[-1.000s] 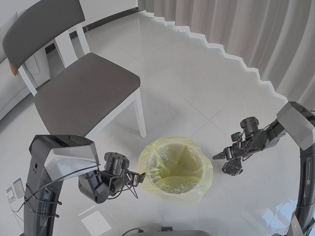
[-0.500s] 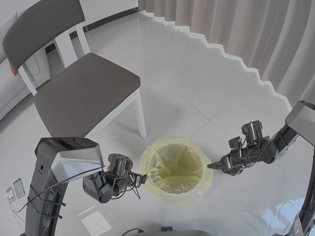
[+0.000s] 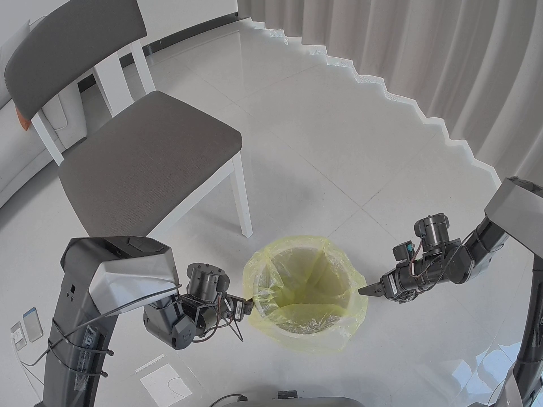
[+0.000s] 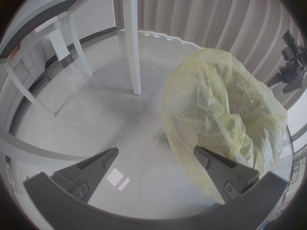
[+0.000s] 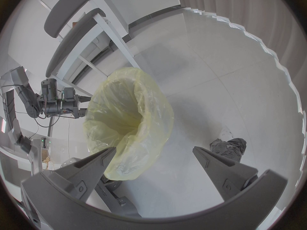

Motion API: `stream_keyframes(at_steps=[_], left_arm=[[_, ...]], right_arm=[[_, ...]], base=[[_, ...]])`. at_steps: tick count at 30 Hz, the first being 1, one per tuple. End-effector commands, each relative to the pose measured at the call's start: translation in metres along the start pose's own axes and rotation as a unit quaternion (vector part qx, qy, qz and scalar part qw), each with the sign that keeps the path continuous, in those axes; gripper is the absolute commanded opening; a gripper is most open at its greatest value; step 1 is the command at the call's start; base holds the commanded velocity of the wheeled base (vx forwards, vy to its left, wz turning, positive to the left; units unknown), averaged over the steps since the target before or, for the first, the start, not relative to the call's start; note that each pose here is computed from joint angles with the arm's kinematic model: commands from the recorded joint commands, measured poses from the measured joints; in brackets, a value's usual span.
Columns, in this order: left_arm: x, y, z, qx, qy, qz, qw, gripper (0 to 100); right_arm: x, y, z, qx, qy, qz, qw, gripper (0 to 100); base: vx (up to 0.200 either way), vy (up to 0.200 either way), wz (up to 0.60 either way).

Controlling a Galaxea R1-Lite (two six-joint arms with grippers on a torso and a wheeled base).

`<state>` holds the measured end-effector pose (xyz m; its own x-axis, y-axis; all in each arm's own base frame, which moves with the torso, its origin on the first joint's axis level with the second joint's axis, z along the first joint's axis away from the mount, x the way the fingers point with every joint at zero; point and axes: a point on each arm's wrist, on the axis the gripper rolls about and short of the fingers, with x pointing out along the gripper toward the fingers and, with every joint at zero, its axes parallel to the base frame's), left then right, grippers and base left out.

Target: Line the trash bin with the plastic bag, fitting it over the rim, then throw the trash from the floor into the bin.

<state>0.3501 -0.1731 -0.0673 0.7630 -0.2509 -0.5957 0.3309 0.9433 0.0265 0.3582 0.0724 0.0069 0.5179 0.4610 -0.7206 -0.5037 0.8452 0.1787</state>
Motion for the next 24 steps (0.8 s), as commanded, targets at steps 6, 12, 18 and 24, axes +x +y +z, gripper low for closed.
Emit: stream_keyframes(at_steps=[6, 12, 18, 24], left_arm=[[-0.004, -0.001, 0.004, -0.002, -0.005, -0.001, 1.0, 100], [-0.004, -0.001, 0.004, -0.002, -0.006, -0.001, 1.0, 100], [0.0, 0.003, 0.009, -0.006, -0.014, 0.003, 0.9999, 100], [-0.008, 0.011, 0.031, -0.018, -0.043, 0.009, 0.9989, 100]], right_arm=[[0.033, -0.017, -0.013, 0.013, 0.024, -0.001, 0.9996, 100], [0.039, -0.025, -0.014, 0.02, 0.04, -0.002, 0.999, 100], [0.047, -0.032, -0.018, 0.019, 0.048, -0.003, 0.9987, 100], [0.049, -0.035, -0.016, 0.018, 0.045, -0.005, 0.9988, 100]], base=[[0.0, 0.0, 0.0], [0.0, 0.0, 0.0], [0.0, 0.0, 0.0], [0.0, 0.0, 0.0]])
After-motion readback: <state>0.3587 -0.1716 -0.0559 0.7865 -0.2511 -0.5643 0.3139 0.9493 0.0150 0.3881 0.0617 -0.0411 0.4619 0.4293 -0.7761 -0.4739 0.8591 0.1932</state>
